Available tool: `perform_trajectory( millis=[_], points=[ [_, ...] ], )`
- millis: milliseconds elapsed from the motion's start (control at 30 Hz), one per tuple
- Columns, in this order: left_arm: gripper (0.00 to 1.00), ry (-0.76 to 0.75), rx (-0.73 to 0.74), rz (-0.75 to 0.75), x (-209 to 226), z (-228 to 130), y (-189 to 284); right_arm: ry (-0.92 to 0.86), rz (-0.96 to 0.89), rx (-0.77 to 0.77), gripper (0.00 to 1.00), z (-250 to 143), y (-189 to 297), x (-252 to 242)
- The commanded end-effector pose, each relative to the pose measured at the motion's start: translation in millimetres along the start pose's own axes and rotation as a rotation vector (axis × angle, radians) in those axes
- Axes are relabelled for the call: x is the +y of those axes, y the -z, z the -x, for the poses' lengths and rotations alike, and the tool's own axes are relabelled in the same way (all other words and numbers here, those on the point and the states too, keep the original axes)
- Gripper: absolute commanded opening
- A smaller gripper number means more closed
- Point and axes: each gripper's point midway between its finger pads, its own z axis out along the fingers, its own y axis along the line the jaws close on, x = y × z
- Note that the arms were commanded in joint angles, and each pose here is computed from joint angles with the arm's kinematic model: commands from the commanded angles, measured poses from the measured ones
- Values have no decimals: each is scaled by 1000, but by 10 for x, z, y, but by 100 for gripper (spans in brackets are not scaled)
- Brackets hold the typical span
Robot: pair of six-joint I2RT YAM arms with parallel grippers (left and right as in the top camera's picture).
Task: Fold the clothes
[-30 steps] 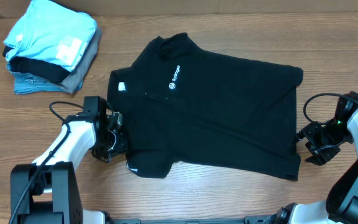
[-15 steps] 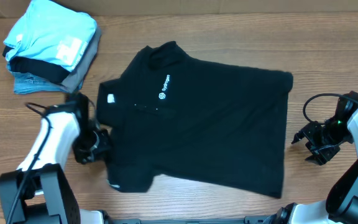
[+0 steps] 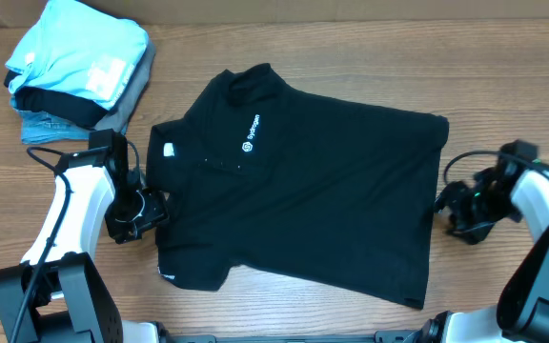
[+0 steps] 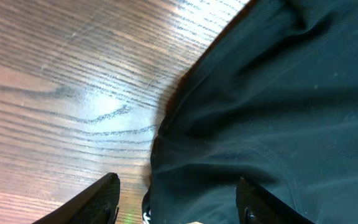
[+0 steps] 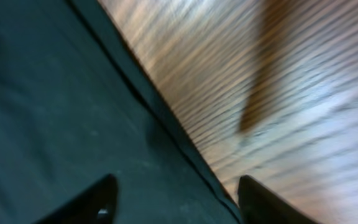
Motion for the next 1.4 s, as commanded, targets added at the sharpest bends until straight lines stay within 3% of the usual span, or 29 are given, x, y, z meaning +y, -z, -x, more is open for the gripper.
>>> perform_trajectory(
  millis=[0, 133, 233, 300, 500, 567, 633, 667, 700, 867, 967, 1067, 1133, 1167, 1200, 1367],
  points=[
    [64, -60, -47, -55, -124, 102, 106, -18, 3, 29, 46, -177, -131, 0],
    [65, -74, -73, -90, -196, 173, 144, -120, -117, 9, 31, -203, -189, -259],
    [65, -76, -87, -96, -214, 210, 169, -191, -190, -19, 11, -170, -136, -400],
    [65, -77, -90, -97, -217, 219, 175, -205, -199, -13, 4, -169, -74, -419],
    [66, -100, -97, -100, -225, 232, 176, -247, -238, -64, 4, 34, 381, -438],
    [66, -102, -107, -107, -241, 256, 181, -202, -151, -95, 8, 165, 498, -237],
    [66, -115, -118, -142, -305, 283, 192, -77, 15, -117, 41, 298, 553, 111],
    [67, -131, -125, -172, -360, 299, 203, -18, 90, -130, 51, 348, 564, 269],
    [68, -159, -134, -216, -442, 314, 221, 22, 153, -153, 55, 412, 582, 404],
    [68, -316, -202, -428, -823, 392, 367, 73, 234, -225, 52, 588, 605, 666],
    [69, -329, -224, -445, -862, 433, 392, 63, 208, -180, 53, 475, 533, 677],
    [69, -331, -222, -456, -880, 425, 398, 71, 190, -148, 62, 387, 491, 678],
    [65, -348, -207, -485, -932, 374, 412, 89, 187, -138, 59, 352, 480, 687],
    [73, -380, -199, -501, -967, 328, 431, 115, 199, -120, 52, 304, 484, 706],
    [96, -381, -188, -501, -970, 303, 453, 126, 200, -116, 50, 281, 494, 707],
    [100, -452, -166, -502, -995, 179, 806, 182, 235, -180, 55, 191, 749, 781]
  ],
)
